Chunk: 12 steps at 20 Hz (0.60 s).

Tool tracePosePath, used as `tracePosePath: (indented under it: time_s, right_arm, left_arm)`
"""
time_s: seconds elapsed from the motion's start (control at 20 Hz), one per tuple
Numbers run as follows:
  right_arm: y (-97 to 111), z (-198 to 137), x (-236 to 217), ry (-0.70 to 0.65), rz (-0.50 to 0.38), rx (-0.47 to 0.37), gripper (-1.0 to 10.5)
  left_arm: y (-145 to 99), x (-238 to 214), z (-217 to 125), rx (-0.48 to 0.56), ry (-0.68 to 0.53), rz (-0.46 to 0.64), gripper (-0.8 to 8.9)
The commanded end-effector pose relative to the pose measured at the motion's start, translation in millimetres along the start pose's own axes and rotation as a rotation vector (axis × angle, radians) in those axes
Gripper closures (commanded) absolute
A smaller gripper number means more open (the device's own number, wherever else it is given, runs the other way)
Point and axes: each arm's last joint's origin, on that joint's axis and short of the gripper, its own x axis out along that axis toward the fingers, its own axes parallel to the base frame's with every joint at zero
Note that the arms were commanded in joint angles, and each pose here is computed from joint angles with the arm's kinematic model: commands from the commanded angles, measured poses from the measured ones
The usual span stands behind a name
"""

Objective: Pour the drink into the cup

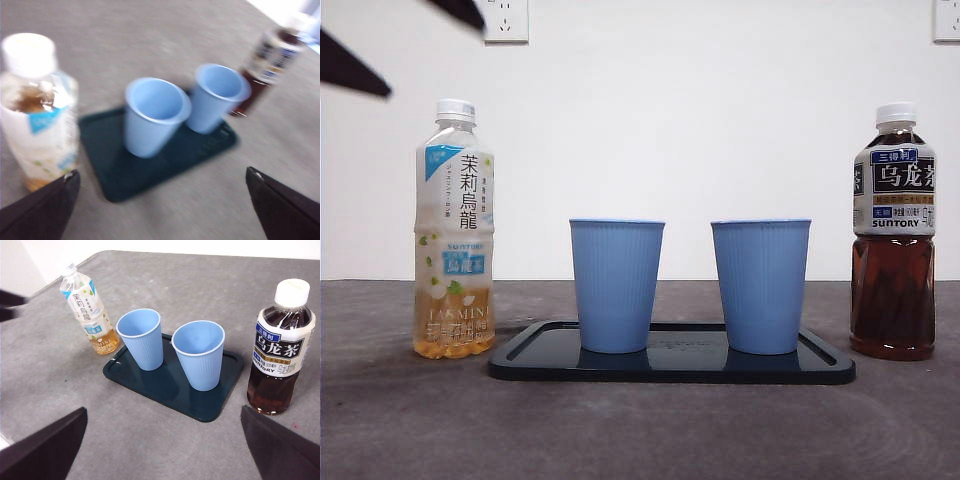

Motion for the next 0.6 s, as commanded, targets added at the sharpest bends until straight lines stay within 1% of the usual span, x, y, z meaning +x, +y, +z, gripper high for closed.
tracePosePath:
  time_s: [0.05, 0.2, 0.35, 0.45, 0.5, 0.6]
  right_arm:
    - [1.7, 3.8, -2.7, -0.019, 0.011, 0.002, 4.6]
    - [2.4, 3.9, -2.7, -0.017, 0.034, 0.002, 4.6]
    - [6.3, 4.8, -3.1, -0.013, 0.163, -0.005, 4.6]
    - [8.4, 6.9, -3.6, -0.027, 0.228, -0.016, 4.6]
    - [8.9, 7.4, -3.7, -0.030, 0.243, -0.018, 4.6]
    - [9.0, 7.3, -3.7, -0.029, 0.246, -0.018, 4.6]
  left_arm:
    - [-8.8, -28.4, 7.9, 0.007, 0.008, -0.078, 2.84]
    - [-13.1, -63.6, 13.3, -0.015, -0.037, -0.110, 2.84]
    - [-15.4, -95.1, 17.4, -0.078, -0.124, -0.162, 2.87]
    - [-15.8, -108.4, 16.6, -0.077, -0.165, -0.185, 2.87]
    - [-15.6, -112.9, 14.2, -0.075, -0.166, -0.196, 2.90]
    - [-14.1, -117.6, 7.3, -0.073, -0.136, -0.190, 2.93]
